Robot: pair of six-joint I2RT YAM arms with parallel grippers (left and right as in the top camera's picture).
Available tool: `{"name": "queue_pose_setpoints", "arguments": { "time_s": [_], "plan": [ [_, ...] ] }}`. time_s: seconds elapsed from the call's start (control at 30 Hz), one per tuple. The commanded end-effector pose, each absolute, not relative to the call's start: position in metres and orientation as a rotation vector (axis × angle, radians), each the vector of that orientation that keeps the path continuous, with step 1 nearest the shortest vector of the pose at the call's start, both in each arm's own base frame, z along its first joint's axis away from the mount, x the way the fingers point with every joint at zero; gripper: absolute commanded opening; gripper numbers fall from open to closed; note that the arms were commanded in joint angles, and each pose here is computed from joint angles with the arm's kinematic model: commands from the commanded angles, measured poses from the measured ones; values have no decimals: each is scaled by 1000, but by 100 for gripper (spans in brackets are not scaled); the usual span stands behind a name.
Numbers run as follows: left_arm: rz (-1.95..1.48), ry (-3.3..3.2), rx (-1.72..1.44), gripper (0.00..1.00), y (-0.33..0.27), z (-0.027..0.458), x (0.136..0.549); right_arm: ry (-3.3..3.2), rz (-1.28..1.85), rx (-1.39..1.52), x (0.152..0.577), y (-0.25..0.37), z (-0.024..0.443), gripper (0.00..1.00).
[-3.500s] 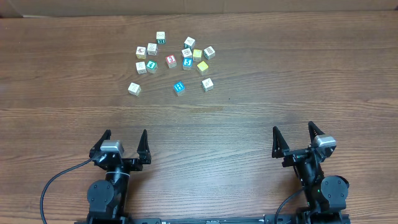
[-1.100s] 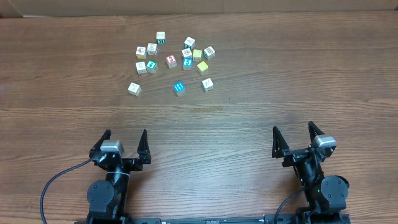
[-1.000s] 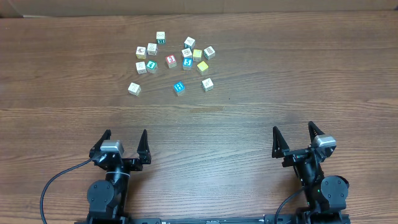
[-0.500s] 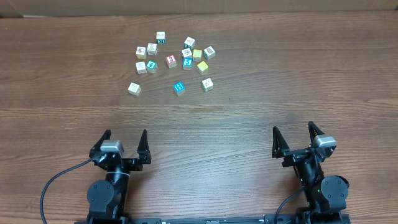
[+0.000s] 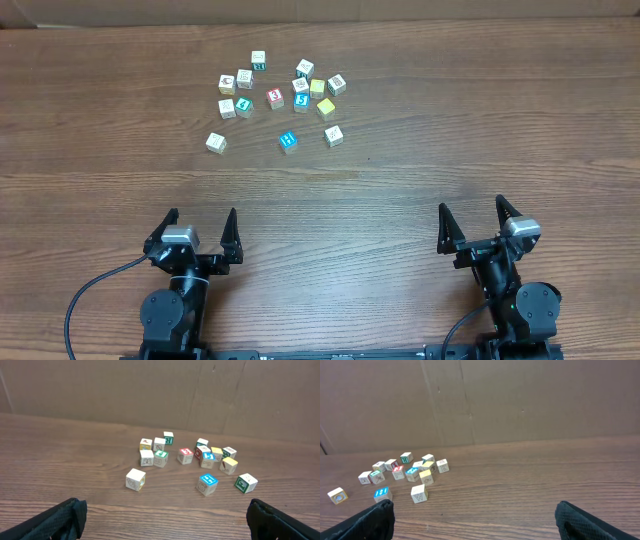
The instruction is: Form a circle
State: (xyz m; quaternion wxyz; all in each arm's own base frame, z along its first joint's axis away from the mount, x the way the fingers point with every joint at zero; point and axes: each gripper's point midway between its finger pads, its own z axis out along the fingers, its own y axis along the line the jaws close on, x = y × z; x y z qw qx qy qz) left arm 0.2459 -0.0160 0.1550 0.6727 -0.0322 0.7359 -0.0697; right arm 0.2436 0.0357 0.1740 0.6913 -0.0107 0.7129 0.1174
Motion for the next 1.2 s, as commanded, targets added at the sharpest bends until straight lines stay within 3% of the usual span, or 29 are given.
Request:
{"name": "queue_pose_setpoints", "arguments": {
  "time_s": [0.0, 0.57, 1.17],
  "plan": [
    [-146, 1648, -50, 100, -17, 156, 246, 1590, 257, -19, 244, 34, 172, 100],
    [-197, 1604, 31, 99, -30, 172, 244, 1590, 257, -19, 244, 34, 172, 100],
    [-301, 1429, 94, 100, -42, 401, 173, 1590, 257, -19, 244, 34, 172, 100]
  ]
}}
